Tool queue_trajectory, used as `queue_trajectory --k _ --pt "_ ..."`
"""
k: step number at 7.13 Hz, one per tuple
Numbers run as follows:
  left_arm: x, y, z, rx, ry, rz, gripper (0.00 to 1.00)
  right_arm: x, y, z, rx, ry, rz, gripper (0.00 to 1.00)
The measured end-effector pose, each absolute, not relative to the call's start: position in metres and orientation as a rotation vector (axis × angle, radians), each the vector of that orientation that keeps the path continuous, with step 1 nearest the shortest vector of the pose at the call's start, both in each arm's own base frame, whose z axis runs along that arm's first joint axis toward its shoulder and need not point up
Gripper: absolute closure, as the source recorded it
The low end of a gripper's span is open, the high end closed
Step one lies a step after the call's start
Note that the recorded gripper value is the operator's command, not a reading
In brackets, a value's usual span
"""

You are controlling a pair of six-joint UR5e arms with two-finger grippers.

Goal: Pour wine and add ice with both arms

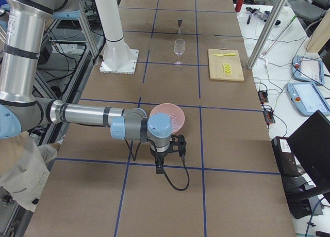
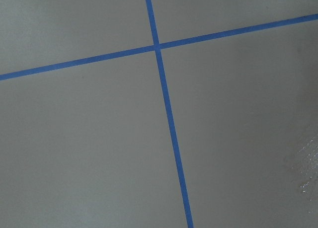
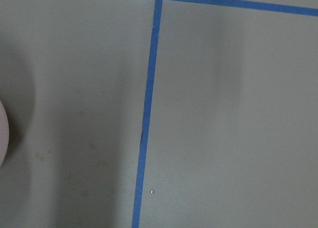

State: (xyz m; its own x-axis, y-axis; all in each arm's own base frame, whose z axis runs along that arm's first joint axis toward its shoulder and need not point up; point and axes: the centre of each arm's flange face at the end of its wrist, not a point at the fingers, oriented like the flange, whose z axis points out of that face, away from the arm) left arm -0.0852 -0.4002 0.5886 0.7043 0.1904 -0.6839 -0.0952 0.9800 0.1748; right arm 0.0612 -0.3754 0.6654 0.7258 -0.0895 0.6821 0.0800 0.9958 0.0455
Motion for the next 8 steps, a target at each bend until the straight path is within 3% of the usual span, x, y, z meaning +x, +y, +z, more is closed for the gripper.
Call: queue_trajectory --k 5,8 --pt "-0.086 -0.411 0.572 0.167 0.761 0.176 0.0 0.06 -0.382 0.649 0.05 -0.769 -0.106 0.0" --pt "-0.088 -0.453 0.524 0.27 0.754 0.216 0.0 0.059 -0.411 0.591 0.26 -0.76 -0.182 0.0"
